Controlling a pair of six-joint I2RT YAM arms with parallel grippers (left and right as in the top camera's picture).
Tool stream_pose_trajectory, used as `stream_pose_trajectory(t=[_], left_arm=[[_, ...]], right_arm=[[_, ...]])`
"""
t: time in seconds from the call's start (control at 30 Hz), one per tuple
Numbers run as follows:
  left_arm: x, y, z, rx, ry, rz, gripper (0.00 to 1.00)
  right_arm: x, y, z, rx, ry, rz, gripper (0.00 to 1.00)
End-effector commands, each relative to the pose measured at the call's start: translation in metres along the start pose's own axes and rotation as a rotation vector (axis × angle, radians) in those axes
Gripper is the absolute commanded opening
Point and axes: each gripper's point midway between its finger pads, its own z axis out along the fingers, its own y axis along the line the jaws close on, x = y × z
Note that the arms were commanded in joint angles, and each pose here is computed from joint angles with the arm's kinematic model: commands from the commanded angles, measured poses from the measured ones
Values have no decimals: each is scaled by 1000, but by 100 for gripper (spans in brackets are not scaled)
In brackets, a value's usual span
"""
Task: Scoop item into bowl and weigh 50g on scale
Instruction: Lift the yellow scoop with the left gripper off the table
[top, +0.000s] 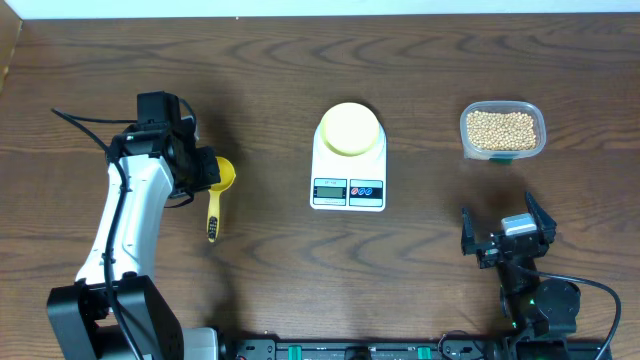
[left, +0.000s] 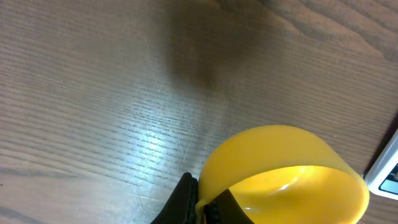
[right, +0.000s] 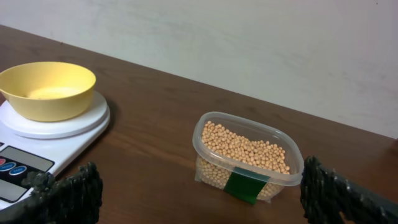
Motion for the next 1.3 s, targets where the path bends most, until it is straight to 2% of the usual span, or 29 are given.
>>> stream_pose_trajectory(t=[0.0,0.23,0.6,0.87,1.03,1.27], left_arm=[[1,-2,-6,11,-9,-39,8],[1,-2,-6,11,-8,-121,8],[2,-2,-8,11,-5,-124,8],[-1,-3,-19,20,-44,-199,8],[-5,-4,-27,35,-81,-305,8],[-7,-6,-31,59,-88,-585,8]], right_arm=[[0,1,0,-2,-4,-7,99],[0,1,0,-2,-4,-7,99],[0,1,0,-2,-4,-7,99],[0,1,0,-2,-4,-7,99],[0,1,0,-2,-4,-7,99],[0,1,0,-2,-4,-7,99]])
